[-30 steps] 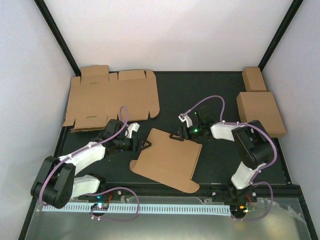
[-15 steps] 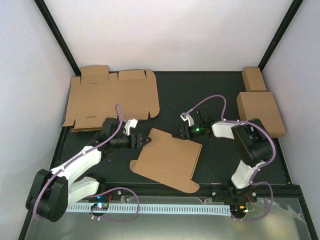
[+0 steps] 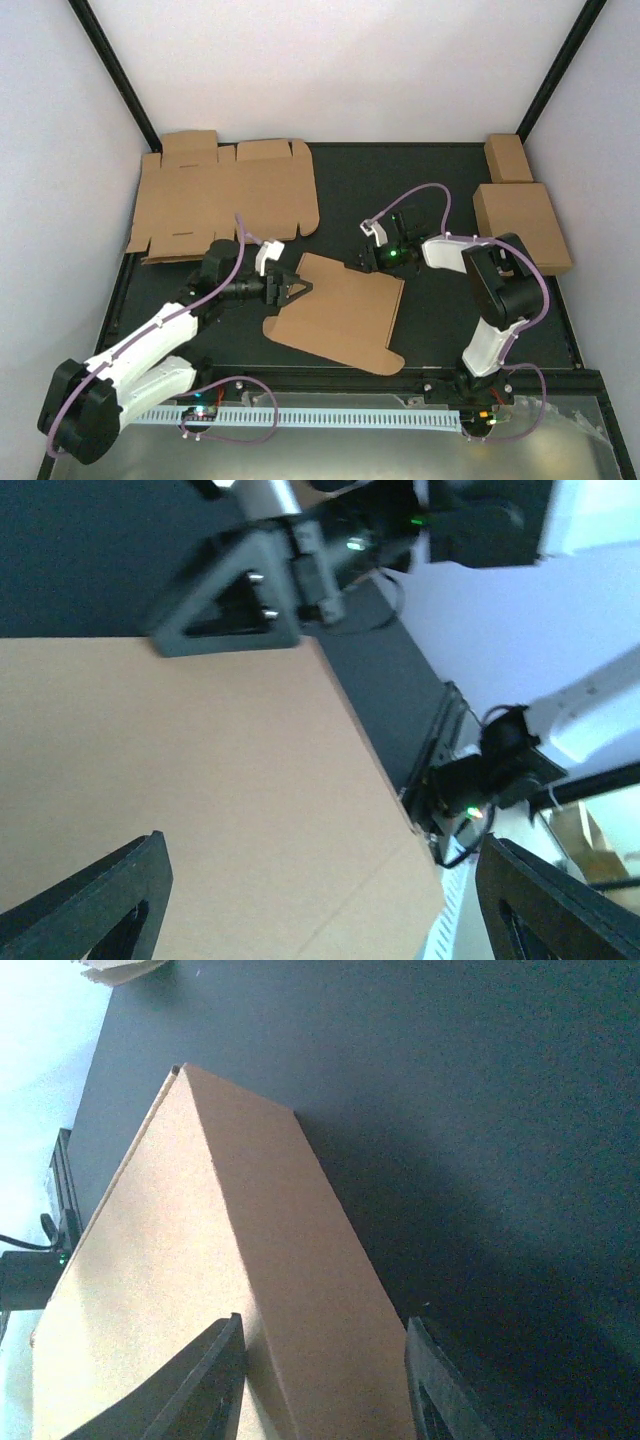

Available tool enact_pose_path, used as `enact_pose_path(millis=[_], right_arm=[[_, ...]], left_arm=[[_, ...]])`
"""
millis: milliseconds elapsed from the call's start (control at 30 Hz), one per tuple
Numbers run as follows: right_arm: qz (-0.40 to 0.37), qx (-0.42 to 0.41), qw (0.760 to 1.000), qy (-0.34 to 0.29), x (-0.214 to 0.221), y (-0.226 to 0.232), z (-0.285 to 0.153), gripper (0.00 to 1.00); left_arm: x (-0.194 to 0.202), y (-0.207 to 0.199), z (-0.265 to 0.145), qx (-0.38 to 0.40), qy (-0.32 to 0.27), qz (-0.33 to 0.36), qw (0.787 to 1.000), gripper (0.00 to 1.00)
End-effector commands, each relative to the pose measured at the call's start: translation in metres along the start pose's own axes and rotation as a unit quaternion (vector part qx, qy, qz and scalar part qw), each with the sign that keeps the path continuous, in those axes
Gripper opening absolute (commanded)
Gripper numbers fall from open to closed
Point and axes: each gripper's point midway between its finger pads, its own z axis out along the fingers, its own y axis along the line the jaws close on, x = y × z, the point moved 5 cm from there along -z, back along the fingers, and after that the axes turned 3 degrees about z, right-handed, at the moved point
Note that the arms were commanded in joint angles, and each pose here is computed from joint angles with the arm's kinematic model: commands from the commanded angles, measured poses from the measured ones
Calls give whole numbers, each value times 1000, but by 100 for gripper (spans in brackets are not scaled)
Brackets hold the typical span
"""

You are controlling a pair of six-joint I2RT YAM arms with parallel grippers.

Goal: Fold the paper box

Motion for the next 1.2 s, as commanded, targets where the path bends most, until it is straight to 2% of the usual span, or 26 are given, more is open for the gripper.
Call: enact_pose_path(millis=[0, 200, 600, 767, 967, 1167], right_arm=[[32, 79, 996, 3, 4, -37, 0, 45], [29, 70, 997, 0, 1, -37, 1, 44], [26, 54, 998, -3, -2, -32, 1, 44], [25, 54, 998, -3, -3, -31, -1, 45], [25, 53, 998, -2, -3, -30, 0, 45], [23, 52, 998, -2, -4, -30, -1, 45]], left_arm=[[-14, -40, -3, 63, -28, 90, 994, 87], [-10, -74, -9, 95, -19, 139, 986, 88], [8, -122, -34, 141, 24, 118, 983, 88], [29, -129, -26, 166, 60, 117, 977, 88], [52, -146, -17, 193, 72, 149, 967, 88], [81, -149, -4, 185, 104, 150, 966, 88]])
